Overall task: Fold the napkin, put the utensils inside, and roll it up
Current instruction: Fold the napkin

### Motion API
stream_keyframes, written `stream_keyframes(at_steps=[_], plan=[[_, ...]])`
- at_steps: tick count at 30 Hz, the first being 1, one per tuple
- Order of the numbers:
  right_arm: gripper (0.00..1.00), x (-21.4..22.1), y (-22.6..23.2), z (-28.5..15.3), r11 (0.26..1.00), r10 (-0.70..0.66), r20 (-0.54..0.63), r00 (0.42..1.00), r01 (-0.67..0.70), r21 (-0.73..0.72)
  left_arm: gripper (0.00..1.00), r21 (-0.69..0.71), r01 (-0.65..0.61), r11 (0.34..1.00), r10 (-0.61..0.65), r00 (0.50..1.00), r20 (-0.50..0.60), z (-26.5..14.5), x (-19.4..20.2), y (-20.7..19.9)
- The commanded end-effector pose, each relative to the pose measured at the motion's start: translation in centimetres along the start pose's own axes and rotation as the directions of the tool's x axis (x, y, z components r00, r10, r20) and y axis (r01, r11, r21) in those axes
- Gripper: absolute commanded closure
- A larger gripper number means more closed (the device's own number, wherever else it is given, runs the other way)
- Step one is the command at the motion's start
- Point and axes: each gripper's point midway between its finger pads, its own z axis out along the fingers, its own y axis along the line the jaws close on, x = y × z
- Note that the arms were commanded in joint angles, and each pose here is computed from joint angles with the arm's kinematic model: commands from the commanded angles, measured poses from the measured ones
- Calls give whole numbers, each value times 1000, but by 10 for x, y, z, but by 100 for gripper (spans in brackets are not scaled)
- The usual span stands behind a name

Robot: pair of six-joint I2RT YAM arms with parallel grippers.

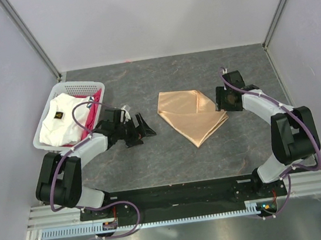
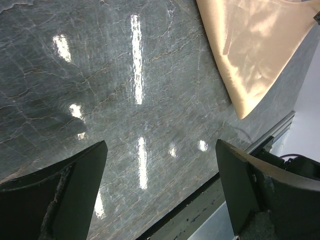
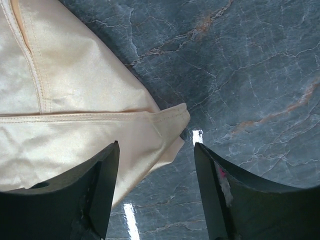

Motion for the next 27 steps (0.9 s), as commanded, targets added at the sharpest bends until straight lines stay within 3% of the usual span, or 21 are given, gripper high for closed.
stream_keyframes(at_steps=[1,9,19,27], plan=[[29,-6,-6,-7,1000,-7,27,1000,6,19,4,53,-29,998,28,999,18,-3,-10,-17],[26,6,-12,3,997,73,-25,997,-73,-1,4,63,-22,998,20,999,30,4,-16,-24],[45,21,-6,10,985,136,-67,988,-142,-95,4,71,16,997,-19,999,45,20,-27,-30],[53,42,-7,14,981,162,-111,981,-172,-88,6,88,31,996,-36,998,49,55,-47,-40]])
